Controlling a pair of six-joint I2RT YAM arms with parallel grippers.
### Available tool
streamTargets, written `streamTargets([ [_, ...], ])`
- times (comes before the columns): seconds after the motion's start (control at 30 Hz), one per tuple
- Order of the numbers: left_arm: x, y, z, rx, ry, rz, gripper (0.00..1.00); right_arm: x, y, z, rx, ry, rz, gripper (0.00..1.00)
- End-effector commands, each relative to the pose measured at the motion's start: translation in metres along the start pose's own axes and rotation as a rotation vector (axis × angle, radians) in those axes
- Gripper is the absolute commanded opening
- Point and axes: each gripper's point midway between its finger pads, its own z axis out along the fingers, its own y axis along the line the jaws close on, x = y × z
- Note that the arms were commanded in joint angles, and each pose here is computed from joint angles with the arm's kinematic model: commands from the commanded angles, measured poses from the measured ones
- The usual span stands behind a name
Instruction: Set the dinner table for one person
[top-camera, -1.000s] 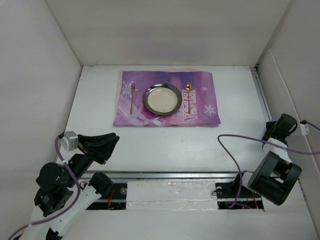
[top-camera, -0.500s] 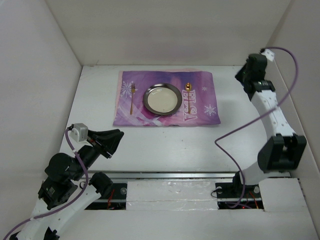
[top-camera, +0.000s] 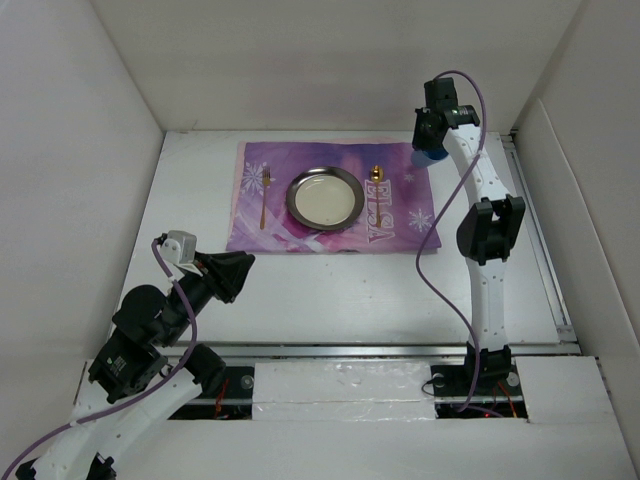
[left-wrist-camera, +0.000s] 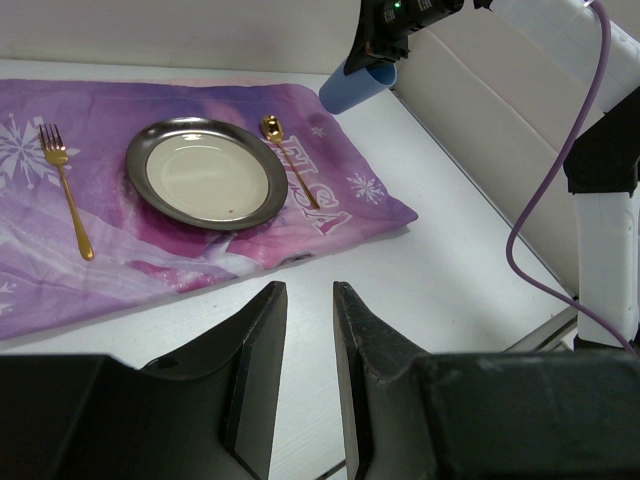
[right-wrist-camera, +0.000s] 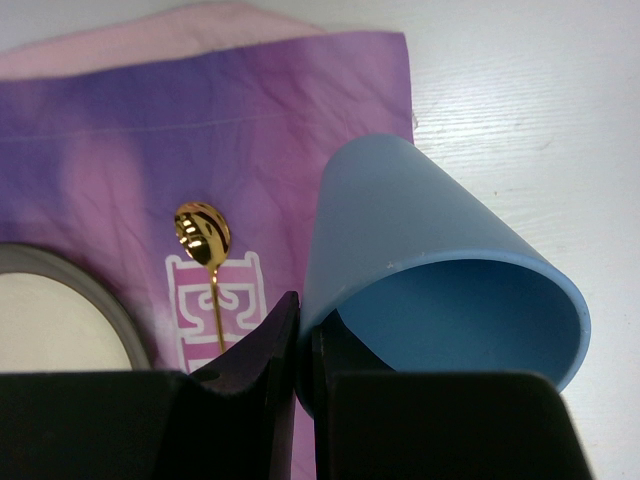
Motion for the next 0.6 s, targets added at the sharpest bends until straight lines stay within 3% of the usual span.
streamTargets([
  [0.0, -0.003, 0.003, 0.007, -0.026, -0.009, -0.008, 0.22, -0.007, 0.010, -0.012, -0.081, 0.013, -0.048, 0.00],
  [0.27, 0.005, 0.009, 0.017, -0.066, 0.031, -0.005, 0.22, -0.015, 0.036, 0.012, -0.196, -0.024, -0.019, 0.00],
  [0.57, 0.004, 0.015, 0.018, -0.101, 0.029, -0.009, 0.22, -0.012, 0.036, 0.031, -0.212, -0.022, 0.001, 0.00],
])
